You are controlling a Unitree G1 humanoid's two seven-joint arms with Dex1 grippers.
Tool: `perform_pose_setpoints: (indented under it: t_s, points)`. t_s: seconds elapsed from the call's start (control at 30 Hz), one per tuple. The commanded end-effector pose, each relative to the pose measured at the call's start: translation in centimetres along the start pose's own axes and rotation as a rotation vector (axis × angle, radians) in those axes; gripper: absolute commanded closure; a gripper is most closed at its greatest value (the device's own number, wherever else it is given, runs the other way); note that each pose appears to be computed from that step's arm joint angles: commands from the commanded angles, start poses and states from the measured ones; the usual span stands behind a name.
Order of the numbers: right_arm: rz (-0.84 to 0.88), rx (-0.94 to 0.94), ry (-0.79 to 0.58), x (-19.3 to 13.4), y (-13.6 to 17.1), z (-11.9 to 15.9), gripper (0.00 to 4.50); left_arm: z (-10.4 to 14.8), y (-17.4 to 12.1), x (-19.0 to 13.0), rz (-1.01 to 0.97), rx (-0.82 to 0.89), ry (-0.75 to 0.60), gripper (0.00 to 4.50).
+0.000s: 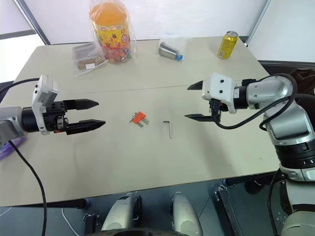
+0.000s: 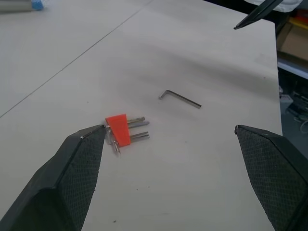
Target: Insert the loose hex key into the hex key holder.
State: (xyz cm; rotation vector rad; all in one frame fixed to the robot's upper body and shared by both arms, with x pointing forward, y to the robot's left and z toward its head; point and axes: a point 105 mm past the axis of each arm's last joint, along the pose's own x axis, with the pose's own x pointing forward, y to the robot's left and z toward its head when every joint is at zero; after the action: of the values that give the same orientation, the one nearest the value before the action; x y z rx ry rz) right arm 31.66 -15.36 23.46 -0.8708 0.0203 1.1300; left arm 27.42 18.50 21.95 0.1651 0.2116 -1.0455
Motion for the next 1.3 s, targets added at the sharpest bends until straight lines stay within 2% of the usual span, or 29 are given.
perform_pose_setpoints:
  t_s: [0.03,0.37,0.5,0.77,0.93,1.13,1.3]
  points:
    - [-0.027,-0.047,-0.023,-0.2,-0.7,1.1,0.0,0.8,0.2,-0.1,0.015,0.035,-0.027,0.07]
    - [-0.032,-0.047,-0.034,0.1,-0.6,1.1,0.0,0.5,0.0,-0.1,0.006,0.038,-0.016,0.07]
    - [-0.086,-0.056,-0.072,1.0,-1.2,1.5,0.0,0.1,0.4,-0.2,0.032,0.031,-0.016,0.07]
    - [-0.256,-0.034,-0.185,7.5,-1.4,1.5,0.0,-0.7,0.3,-0.5,0.055,0.022,0.002,0.07]
    - [-0.313,-0.015,-0.145,12.2,-1.4,0.1,0.0,-1.3,0.5,-0.9,0.081,0.032,0.036,0.07]
    - [-0.34,-0.074,-0.062,15.6,-1.2,-1.5,0.0,-1.7,0.2,-1.1,0.091,0.037,0.049,0.07]
    - [-0.332,-0.15,0.004,17.0,-0.6,-2.8,0.0,-1.9,-0.1,-1.2,0.098,0.039,0.054,0.07]
